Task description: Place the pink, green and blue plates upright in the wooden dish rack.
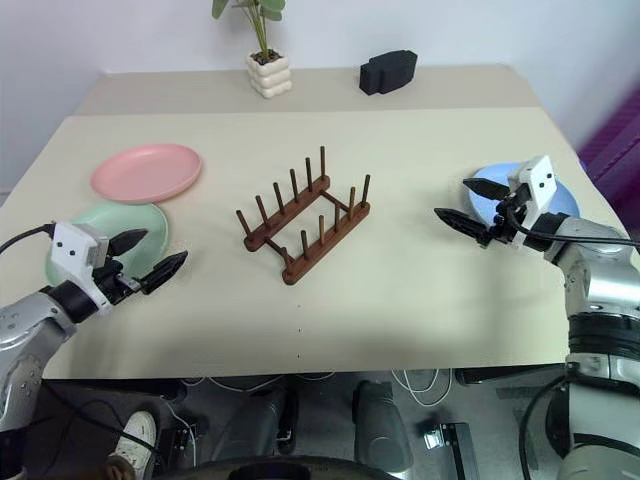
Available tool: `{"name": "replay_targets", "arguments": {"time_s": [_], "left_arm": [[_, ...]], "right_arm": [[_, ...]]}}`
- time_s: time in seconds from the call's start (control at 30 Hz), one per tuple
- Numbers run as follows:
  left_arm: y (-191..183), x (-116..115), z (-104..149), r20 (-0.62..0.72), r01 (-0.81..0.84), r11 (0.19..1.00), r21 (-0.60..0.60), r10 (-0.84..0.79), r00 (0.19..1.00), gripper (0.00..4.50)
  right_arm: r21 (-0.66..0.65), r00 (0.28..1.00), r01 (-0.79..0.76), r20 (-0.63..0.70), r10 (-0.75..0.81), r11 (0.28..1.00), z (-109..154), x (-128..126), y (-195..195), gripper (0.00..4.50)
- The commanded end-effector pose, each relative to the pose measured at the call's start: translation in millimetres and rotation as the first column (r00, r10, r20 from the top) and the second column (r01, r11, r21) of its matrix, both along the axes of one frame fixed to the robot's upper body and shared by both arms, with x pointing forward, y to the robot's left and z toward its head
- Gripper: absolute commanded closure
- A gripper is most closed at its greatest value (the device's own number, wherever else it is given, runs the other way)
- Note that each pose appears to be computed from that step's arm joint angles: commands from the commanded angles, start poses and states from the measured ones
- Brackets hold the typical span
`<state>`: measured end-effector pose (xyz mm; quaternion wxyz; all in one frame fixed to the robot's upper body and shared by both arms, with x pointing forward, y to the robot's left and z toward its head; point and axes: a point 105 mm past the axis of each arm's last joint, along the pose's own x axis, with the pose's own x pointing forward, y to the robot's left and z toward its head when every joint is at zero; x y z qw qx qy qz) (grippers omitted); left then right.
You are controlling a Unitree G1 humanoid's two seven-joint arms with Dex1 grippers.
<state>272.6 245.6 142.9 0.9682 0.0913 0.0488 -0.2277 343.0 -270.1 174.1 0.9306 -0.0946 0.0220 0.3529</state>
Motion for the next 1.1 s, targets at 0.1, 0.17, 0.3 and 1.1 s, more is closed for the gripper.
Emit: {"name": "replay_targets", "arguments": {"time_s": [0.1,0.17,0.3,1.1], "left_arm": [[6,1,12,0.048,-0.007,1.0,0.022,0.006,0.999,0.0],[5,1,12,0.046,-0.006,1.0,0.021,0.005,0.999,0.0],[2,1,8,0.029,0.013,1.0,0.021,-0.013,0.999,0.0],[-128,3,-45,-0.183,0.504,0.862,0.053,-0.487,0.854,0.0]], "right_arm": [[-0.016,0.998,0.0,0.062,0.001,1.0,12,-4,2,0.05],[-0.02,0.998,0.006,0.068,-0.005,1.0,12,-3,3,0.05],[-0.022,0.997,0.007,0.075,-0.006,1.0,12,-4,5,0.05],[-0.061,1.0,-0.022,0.011,0.023,0.998,-12,-43,37,0.05]]}}
